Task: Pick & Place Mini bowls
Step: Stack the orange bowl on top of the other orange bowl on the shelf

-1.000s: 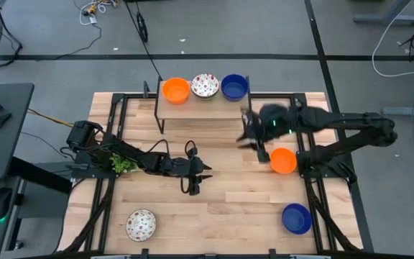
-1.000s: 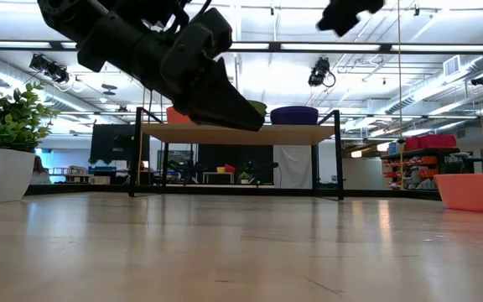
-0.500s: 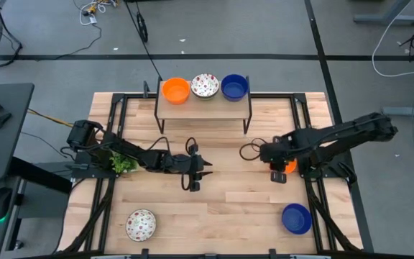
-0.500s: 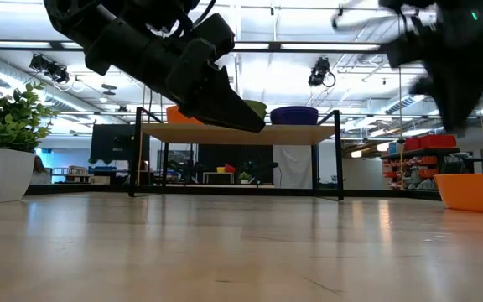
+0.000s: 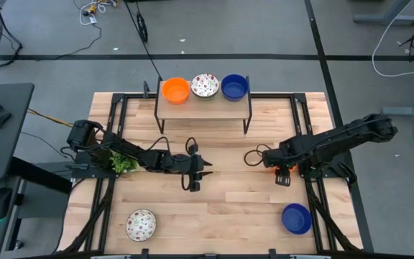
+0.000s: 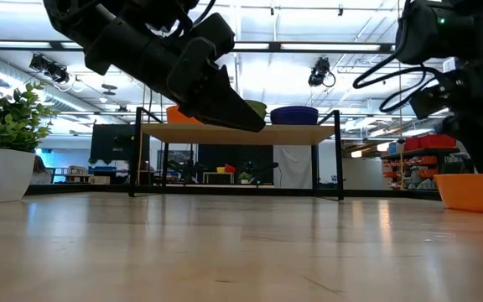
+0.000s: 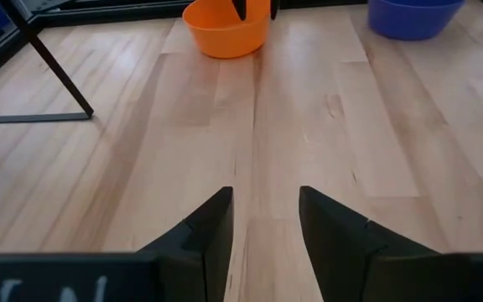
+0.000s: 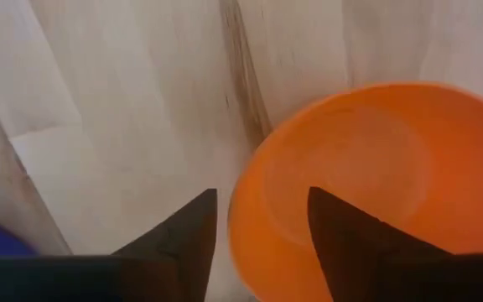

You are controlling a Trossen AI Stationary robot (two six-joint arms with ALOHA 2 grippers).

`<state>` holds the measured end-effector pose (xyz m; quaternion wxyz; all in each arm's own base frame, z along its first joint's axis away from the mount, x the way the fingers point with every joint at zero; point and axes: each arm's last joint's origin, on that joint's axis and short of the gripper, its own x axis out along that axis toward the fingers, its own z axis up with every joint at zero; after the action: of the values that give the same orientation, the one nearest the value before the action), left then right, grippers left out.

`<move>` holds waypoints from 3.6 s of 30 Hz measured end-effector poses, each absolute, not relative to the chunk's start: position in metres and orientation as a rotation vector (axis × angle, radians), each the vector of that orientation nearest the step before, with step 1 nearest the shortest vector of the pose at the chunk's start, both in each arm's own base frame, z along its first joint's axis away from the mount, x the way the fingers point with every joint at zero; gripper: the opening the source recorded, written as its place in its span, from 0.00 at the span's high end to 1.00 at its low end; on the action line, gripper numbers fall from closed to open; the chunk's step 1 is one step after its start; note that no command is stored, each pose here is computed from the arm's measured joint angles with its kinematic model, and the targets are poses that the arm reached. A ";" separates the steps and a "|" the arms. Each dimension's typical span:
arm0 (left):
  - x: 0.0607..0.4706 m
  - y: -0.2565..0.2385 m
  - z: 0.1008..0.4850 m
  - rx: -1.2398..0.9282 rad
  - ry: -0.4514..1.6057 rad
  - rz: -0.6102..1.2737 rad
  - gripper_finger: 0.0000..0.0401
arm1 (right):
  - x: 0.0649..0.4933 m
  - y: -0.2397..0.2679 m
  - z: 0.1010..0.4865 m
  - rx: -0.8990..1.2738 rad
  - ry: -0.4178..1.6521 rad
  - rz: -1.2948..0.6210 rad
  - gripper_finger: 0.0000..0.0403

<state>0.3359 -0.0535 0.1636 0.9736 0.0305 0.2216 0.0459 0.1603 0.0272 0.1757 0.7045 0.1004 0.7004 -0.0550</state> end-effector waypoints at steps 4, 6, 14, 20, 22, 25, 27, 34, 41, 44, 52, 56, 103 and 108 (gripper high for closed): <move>0.336 -0.054 0.164 0.061 0.447 0.093 0.65 | 0.162 0.027 0.171 0.212 1.529 -0.099 0.67; 0.336 -0.054 0.164 0.061 0.447 0.093 0.65 | 0.163 0.028 0.171 0.211 1.528 -0.096 0.75; 0.336 -0.054 0.164 0.061 0.447 0.093 0.65 | 0.172 0.031 0.172 0.200 1.443 -0.004 0.98; 0.337 -0.054 0.167 0.054 0.413 0.071 0.65 | 0.192 0.044 0.177 0.052 1.213 0.204 0.98; 0.339 -0.056 0.171 0.063 0.371 0.009 0.65 | 0.200 0.052 0.179 -0.044 1.117 0.308 0.99; 0.341 -0.061 0.178 0.084 0.293 -0.085 0.65 | 0.211 0.062 0.183 -0.169 1.050 0.415 0.99; 0.344 -0.064 0.184 0.097 0.251 -0.132 0.65 | 0.222 0.067 0.186 -0.236 1.017 0.460 0.99; 0.365 -0.071 0.200 0.184 0.324 -0.261 0.58 | 0.264 0.077 0.190 -0.406 1.018 0.530 1.00; 0.389 -0.067 0.184 0.230 0.543 -0.240 0.41 | 0.284 0.081 0.201 -0.510 0.994 0.534 1.00; 0.395 -0.067 0.177 0.274 0.555 -0.240 0.39 | 0.284 0.081 0.203 -0.521 0.982 0.539 1.00; 0.396 -0.068 0.169 0.283 0.589 -0.253 0.56 | 0.284 0.081 0.203 -0.521 0.979 0.535 1.00; 0.396 -0.068 0.170 0.275 0.582 -0.262 0.66 | 0.285 0.081 0.203 -0.520 0.978 0.533 1.00; 0.385 -0.078 0.170 0.262 0.694 -0.098 0.99 | 0.297 0.090 0.219 -0.443 0.764 0.486 0.72; 0.365 -0.077 0.196 0.256 0.750 0.019 0.98 | 0.277 0.098 0.204 -0.406 0.823 0.511 0.71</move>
<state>0.3646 -0.0769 0.1964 0.9224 0.1248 0.3654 0.0092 0.2771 0.0978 0.2040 0.8652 -0.1939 0.3928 0.2440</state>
